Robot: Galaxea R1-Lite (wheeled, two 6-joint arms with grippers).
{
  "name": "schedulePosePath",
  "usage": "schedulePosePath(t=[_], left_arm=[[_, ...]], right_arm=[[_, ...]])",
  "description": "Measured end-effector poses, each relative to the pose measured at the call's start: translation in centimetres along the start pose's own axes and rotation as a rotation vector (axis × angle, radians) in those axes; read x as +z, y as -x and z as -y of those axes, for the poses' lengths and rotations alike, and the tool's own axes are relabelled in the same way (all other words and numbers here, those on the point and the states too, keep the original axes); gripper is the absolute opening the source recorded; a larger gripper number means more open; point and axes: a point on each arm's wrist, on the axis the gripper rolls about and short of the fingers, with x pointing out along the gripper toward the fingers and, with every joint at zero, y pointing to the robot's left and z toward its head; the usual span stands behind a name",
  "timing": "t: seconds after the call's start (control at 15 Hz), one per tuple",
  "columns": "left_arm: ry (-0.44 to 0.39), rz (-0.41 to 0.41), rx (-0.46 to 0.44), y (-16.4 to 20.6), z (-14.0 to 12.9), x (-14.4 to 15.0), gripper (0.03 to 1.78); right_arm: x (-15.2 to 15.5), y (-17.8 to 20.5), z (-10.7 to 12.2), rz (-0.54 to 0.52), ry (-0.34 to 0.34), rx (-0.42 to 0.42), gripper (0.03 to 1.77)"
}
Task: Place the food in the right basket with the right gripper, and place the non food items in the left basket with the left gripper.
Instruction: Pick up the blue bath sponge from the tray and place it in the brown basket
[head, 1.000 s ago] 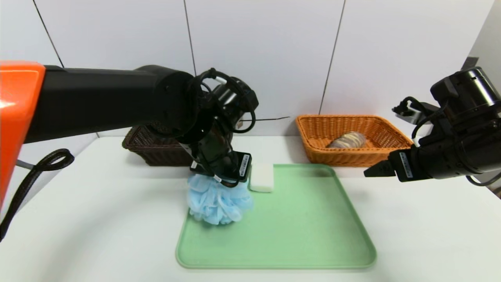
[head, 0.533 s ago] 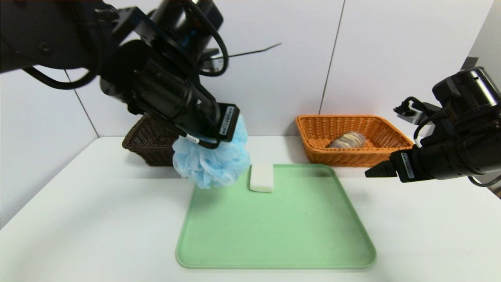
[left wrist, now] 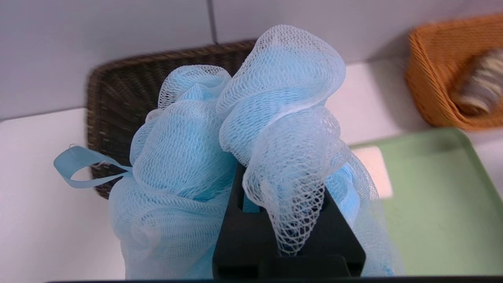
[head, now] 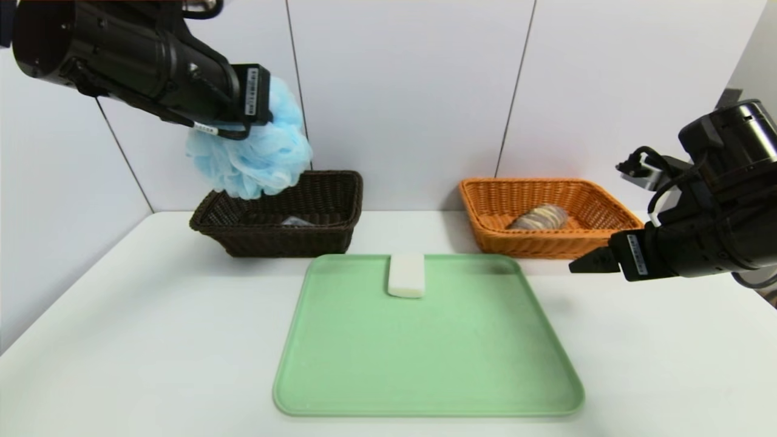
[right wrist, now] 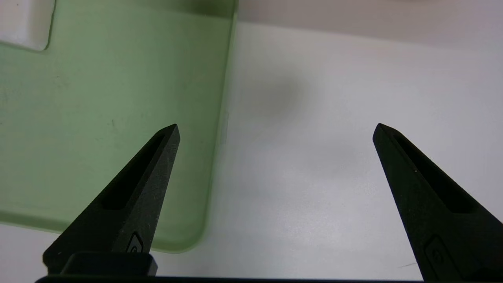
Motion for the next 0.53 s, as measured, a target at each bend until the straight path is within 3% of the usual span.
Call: schedulePosePath(t=[0.33,0.53], left_arm=[[-0.025,0.099,0.154,-4.7,-5.1,0.9,0.14],[-0.024,0.043,0.142,-8.2,-6.7,-0.3,0.14]], right_arm=[[-0.3,0.7,0.0,0.016,0.000,0.002,1.70],[-0.6,0.9,0.2,0.016,-0.006,-0.002,1.70]])
